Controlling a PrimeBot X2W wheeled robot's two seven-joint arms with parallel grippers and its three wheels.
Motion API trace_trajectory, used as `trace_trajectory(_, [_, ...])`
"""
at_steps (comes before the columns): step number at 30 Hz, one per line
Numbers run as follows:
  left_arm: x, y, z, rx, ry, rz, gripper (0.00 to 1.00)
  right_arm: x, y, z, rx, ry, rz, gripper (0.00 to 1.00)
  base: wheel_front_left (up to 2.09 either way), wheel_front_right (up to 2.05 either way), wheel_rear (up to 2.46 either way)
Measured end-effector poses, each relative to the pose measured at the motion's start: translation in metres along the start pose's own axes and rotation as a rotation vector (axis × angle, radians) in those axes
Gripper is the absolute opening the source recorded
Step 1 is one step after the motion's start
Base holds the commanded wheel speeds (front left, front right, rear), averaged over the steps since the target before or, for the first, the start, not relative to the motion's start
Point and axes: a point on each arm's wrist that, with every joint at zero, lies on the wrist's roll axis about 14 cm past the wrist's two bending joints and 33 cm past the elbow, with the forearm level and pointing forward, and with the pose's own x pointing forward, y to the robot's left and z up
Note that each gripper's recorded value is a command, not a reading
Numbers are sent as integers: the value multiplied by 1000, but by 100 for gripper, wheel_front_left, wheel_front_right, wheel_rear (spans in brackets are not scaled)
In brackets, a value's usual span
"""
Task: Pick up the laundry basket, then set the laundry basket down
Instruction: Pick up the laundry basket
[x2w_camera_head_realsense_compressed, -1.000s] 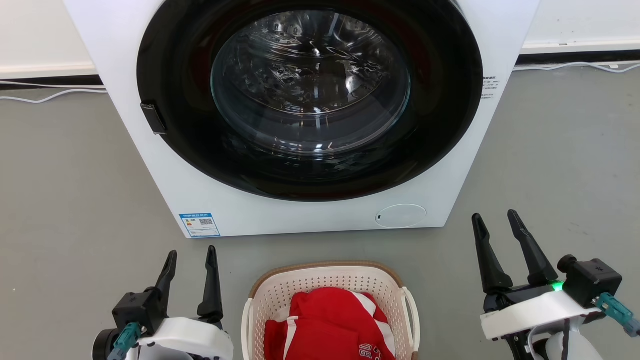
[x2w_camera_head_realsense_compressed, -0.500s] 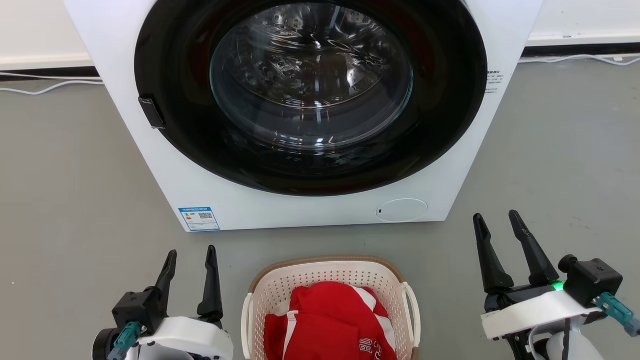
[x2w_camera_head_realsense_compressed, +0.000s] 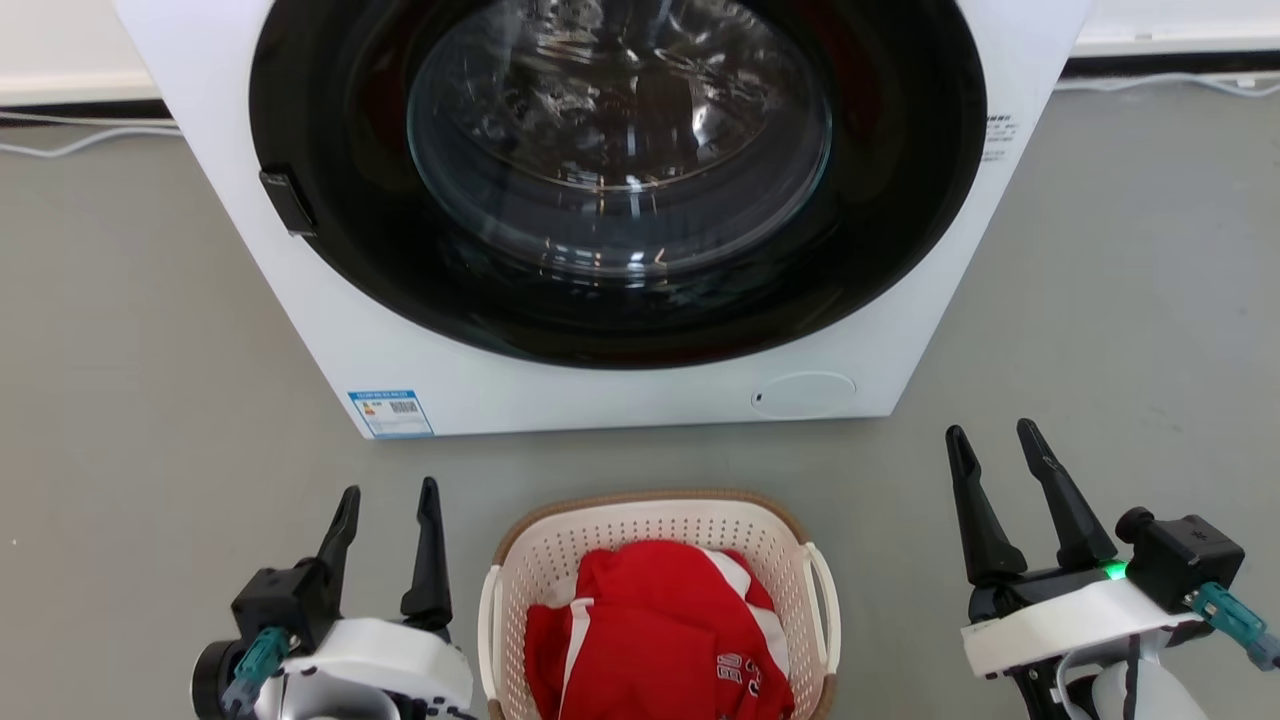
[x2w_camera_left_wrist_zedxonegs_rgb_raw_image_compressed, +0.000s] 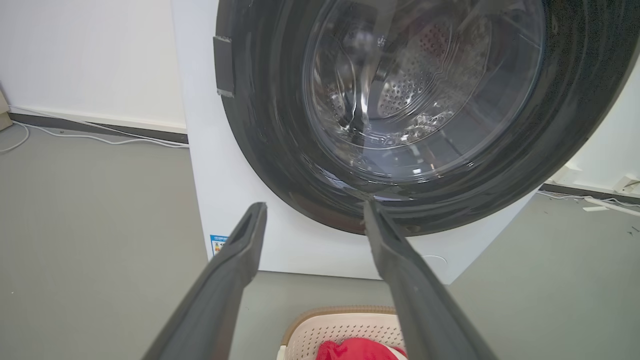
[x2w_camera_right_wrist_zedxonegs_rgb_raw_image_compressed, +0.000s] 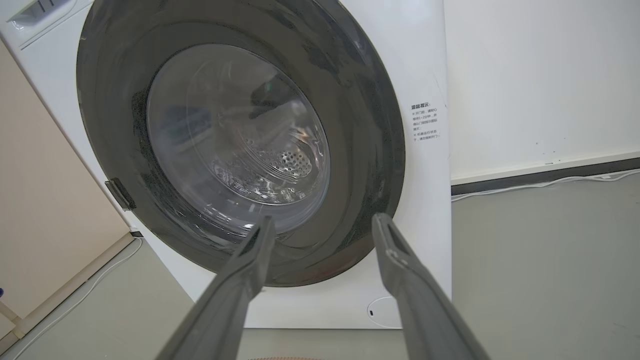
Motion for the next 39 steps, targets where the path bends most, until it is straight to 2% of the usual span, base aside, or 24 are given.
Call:
trace_trajectory(8, [21, -10, -20, -2, 53, -25, 100, 18, -4, -16, 32, 37, -9, 100, 0, 0, 0])
trace_trajectory(19, [51, -5, -77, 0, 208, -14, 100, 39, -18, -69, 46, 178, -20, 100, 0, 0, 0])
trace_trajectory(30, [69, 7, -151, -15, 403, 13, 100, 45, -32, -164, 102, 434, -46, 100, 0, 0, 0])
trace_trajectory(39, [65, 21, -214, -42, 575, 54, 100, 38, -35, -228, 126, 615, -45, 100, 0, 0, 0])
